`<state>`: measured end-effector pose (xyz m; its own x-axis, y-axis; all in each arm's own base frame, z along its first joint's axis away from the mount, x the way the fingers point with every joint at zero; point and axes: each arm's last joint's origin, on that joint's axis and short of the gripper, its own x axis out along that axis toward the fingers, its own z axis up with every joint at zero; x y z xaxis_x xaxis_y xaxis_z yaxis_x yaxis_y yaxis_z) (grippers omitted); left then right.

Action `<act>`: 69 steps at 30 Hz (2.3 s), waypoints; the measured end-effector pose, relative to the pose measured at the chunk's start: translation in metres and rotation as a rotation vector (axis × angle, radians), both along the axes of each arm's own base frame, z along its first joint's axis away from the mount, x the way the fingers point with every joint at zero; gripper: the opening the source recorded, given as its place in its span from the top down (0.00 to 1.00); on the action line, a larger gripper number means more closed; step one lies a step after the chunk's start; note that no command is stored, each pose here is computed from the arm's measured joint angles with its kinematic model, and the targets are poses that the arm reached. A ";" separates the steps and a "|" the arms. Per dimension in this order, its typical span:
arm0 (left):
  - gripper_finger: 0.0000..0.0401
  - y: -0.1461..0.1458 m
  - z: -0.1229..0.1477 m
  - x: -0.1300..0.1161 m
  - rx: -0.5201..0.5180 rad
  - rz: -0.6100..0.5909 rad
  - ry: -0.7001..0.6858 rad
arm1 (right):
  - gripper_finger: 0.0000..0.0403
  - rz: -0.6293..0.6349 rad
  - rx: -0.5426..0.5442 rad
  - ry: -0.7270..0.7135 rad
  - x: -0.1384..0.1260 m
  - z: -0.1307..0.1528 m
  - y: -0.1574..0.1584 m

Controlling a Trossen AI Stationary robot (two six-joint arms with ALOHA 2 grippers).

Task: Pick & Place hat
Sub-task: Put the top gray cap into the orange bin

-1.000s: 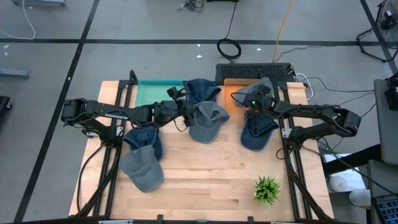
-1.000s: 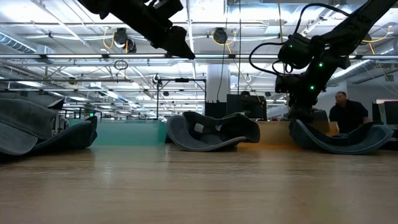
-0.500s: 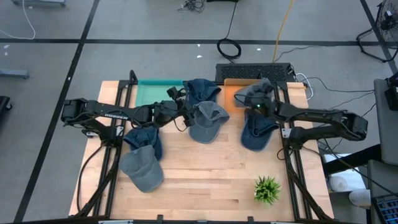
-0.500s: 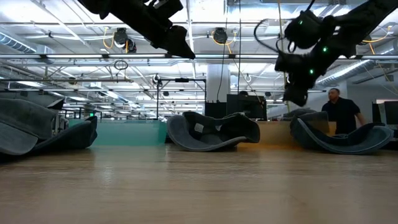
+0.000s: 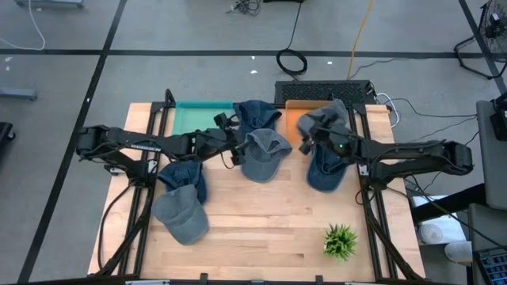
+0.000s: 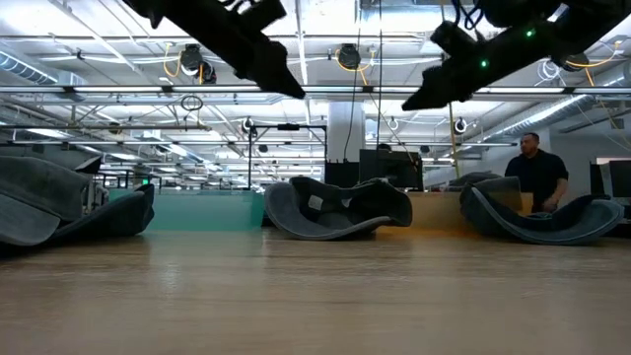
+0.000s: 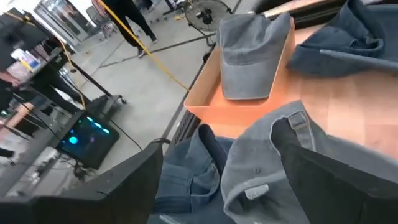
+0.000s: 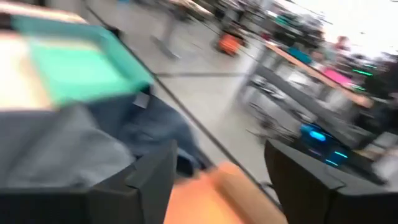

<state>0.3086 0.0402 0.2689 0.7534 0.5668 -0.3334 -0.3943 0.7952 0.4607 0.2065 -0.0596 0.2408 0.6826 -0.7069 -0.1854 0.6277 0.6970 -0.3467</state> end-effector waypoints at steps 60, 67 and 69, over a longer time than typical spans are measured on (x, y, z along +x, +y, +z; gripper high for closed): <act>0.02 -0.051 -0.003 -0.178 -0.368 -0.174 -0.400 | 0.33 0.683 0.152 -0.395 0.029 0.017 0.095; 0.02 -0.054 -0.001 -0.177 -0.442 -0.238 -0.428 | 0.33 0.646 0.172 -0.409 0.029 0.017 0.094; 0.02 -0.054 -0.001 -0.177 -0.429 -0.247 -0.421 | 0.33 0.647 0.190 -0.417 0.029 0.017 0.094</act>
